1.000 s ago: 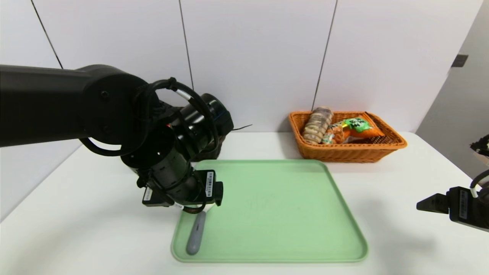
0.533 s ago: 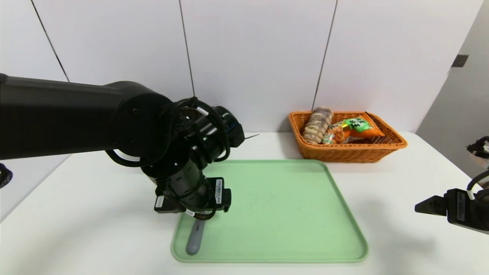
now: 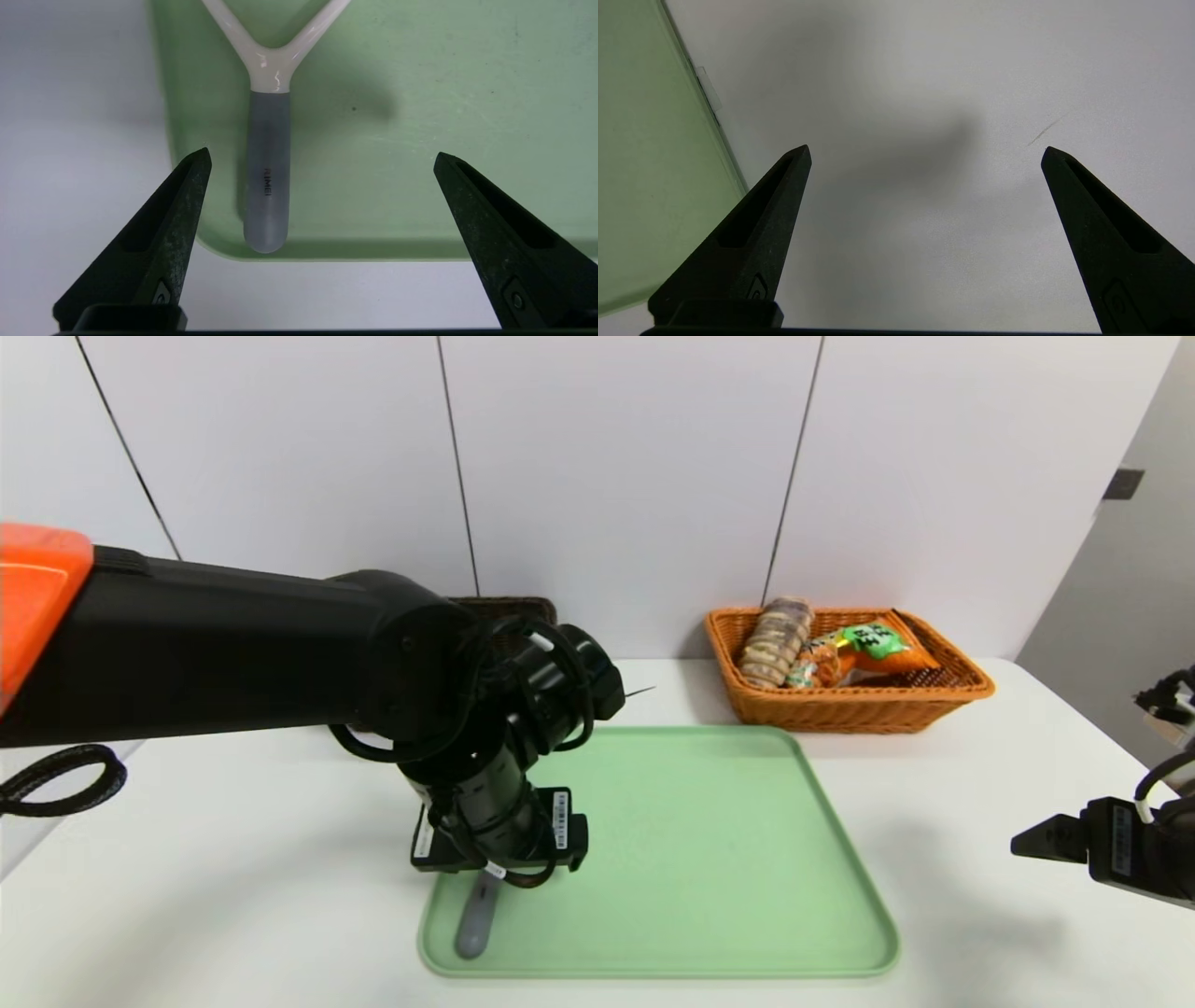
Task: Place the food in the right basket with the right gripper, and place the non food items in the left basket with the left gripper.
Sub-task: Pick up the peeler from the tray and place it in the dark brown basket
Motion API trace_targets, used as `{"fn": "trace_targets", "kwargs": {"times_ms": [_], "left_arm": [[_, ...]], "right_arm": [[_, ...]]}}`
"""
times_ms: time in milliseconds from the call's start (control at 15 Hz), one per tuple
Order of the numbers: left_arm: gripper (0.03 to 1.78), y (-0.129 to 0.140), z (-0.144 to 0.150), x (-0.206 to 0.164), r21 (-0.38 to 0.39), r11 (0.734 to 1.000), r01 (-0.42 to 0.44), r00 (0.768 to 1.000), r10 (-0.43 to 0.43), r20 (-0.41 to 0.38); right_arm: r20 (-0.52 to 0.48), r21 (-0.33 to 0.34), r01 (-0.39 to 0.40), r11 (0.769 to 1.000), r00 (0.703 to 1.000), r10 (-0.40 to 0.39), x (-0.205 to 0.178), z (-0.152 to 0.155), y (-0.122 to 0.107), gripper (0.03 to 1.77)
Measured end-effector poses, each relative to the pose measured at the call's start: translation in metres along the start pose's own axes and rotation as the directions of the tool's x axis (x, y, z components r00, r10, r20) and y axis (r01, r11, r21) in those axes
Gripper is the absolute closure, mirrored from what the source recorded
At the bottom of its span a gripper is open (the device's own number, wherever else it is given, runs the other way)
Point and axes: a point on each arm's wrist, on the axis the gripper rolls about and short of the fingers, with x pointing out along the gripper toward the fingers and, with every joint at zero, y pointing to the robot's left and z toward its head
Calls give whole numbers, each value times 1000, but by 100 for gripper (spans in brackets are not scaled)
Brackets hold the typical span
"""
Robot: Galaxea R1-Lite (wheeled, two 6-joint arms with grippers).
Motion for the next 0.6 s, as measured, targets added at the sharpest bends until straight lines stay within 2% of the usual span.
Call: {"fn": "trace_targets", "kwargs": {"times_ms": [600], "left_arm": [[12,-6,1,21,9,999,-34,999,34,-37]], "right_arm": [[-11,-1,2,1000,1000,-2,3,0,0,9]]}}
